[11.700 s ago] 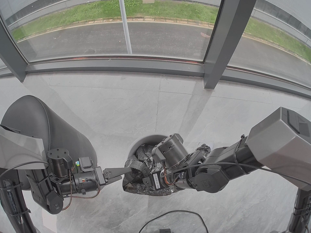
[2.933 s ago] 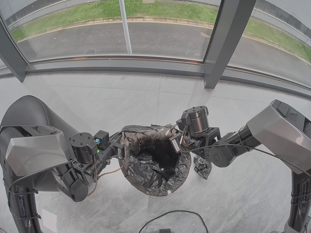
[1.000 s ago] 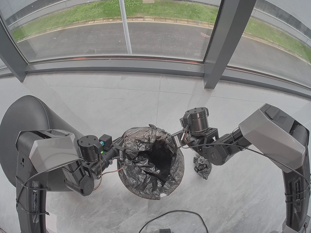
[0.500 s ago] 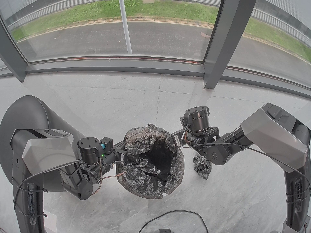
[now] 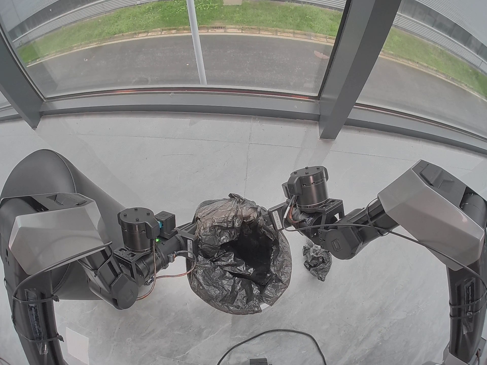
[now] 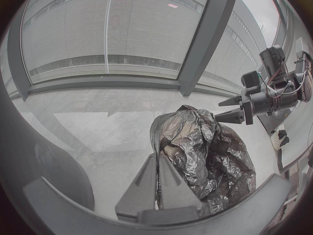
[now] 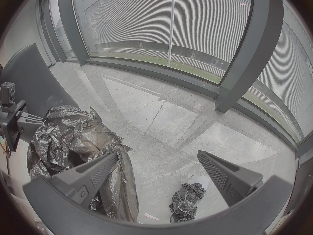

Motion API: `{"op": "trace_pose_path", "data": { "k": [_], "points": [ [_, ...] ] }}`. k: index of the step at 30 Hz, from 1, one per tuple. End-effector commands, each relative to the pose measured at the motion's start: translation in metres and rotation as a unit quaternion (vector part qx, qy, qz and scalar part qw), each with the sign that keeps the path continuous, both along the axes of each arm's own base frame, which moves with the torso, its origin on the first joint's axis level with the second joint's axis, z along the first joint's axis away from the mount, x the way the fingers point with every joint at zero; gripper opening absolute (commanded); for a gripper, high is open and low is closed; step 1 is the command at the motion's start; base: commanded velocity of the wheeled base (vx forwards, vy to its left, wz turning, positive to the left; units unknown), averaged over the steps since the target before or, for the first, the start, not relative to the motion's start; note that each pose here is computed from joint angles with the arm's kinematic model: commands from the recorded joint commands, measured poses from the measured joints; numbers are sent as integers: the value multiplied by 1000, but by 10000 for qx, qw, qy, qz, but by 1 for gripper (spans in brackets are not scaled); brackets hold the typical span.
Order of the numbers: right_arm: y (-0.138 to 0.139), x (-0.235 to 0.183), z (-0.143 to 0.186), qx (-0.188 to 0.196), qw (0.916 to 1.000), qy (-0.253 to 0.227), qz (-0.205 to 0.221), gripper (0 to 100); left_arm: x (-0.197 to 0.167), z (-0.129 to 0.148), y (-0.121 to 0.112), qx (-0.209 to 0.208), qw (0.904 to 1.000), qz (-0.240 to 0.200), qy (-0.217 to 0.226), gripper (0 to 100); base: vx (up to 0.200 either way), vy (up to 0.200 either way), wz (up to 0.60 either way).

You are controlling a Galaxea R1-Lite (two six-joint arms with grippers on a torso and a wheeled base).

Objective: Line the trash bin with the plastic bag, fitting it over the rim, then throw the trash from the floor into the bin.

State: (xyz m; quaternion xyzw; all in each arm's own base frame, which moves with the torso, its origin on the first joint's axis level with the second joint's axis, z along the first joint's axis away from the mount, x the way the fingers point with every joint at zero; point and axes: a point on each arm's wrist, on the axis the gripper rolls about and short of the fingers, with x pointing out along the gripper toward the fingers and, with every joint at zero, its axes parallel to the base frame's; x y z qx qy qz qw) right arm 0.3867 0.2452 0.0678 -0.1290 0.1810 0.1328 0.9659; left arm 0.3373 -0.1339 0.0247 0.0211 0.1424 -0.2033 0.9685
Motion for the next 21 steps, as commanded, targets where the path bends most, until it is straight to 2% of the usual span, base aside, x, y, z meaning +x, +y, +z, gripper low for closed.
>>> {"op": "trace_pose_path", "data": {
  "k": [1, 10, 15, 19, 20, 21],
  "points": [
    [-1, 1, 1, 15, 10000, -24, -13, 100, 1, 3, 0, -9, 10000, 0, -47, 100, 0, 0, 0],
    [-1, 1, 3, 74, 9999, -77, -22, 100, 2, 2, 0, -74, 9998, 19, -177, 100, 0, 0, 0],
    [-3, -7, 15, 234, 9996, -166, -42, 100, -5, 12, 1, -241, 9995, 92, -188, 100, 0, 0, 0],
    [-4, -25, 32, 641, 9979, -70, -96, 100, -13, 26, 0, -423, 9983, 331, -215, 100, 0, 0, 0],
    [-4, -25, 32, 641, 9979, -70, -96, 100, -13, 26, 0, -423, 9983, 331, -215, 100, 0, 0, 0],
    [-5, -39, 38, 823, 9965, 115, -128, 100, -18, 30, 0, -462, 9975, 484, -206, 100, 0, 0, 0]
  ]
}}
